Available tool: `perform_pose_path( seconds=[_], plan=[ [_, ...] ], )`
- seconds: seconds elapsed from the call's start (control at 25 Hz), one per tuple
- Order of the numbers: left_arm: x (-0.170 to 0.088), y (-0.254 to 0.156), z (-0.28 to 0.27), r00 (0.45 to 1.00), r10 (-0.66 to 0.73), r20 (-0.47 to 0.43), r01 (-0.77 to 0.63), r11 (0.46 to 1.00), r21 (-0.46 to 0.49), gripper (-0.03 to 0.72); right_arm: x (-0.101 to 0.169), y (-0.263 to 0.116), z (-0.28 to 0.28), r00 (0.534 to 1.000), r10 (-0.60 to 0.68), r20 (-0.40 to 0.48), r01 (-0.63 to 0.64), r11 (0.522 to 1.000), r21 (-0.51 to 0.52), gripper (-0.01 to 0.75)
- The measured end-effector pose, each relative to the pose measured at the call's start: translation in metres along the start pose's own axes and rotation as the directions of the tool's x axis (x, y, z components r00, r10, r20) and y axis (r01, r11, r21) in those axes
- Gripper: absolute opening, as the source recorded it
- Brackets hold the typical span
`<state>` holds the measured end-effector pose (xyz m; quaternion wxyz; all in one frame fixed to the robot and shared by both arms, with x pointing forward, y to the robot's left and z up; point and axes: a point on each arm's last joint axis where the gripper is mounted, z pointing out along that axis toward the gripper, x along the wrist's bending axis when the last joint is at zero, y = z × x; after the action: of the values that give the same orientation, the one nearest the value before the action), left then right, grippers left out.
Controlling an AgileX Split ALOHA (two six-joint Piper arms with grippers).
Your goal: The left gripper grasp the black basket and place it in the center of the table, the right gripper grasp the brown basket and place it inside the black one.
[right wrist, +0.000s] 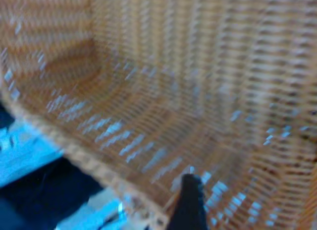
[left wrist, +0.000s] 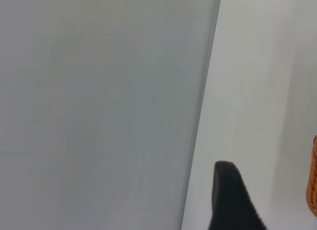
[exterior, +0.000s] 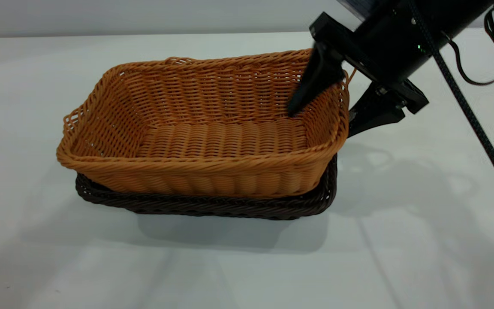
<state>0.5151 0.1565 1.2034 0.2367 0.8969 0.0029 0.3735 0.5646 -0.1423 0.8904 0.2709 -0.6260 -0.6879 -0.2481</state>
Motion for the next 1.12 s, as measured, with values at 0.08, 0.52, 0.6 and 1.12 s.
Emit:
perform_pose_path(
  seconds=[0.08,0.52,0.6,1.12],
  plan=[
    [0.001,0.001,-0.007,1.000,0.001,-0.014,-0.001,1.000,-0.008,0.366,0.010,0.004,-0.007,0.998,-0.050,-0.046,0.052,0.997,0.050,0.608],
    [0.000,0.007,-0.077,0.988,-0.039,-0.147,0.025,0.996,-0.090,0.366,0.036,0.035,-0.050,0.966,-0.191,0.173,0.161,0.971,0.175,0.551],
    [-0.001,0.007,-0.085,0.985,-0.067,-0.158,0.051,0.993,-0.103,0.366,0.034,0.035,-0.053,0.962,-0.167,0.214,0.130,0.976,0.177,0.551],
    [-0.029,-0.011,-0.136,0.963,-0.262,-0.059,0.265,0.964,0.038,0.366,0.148,-0.047,-0.201,0.896,-0.356,0.266,0.410,0.893,-0.183,0.549]
  ],
)
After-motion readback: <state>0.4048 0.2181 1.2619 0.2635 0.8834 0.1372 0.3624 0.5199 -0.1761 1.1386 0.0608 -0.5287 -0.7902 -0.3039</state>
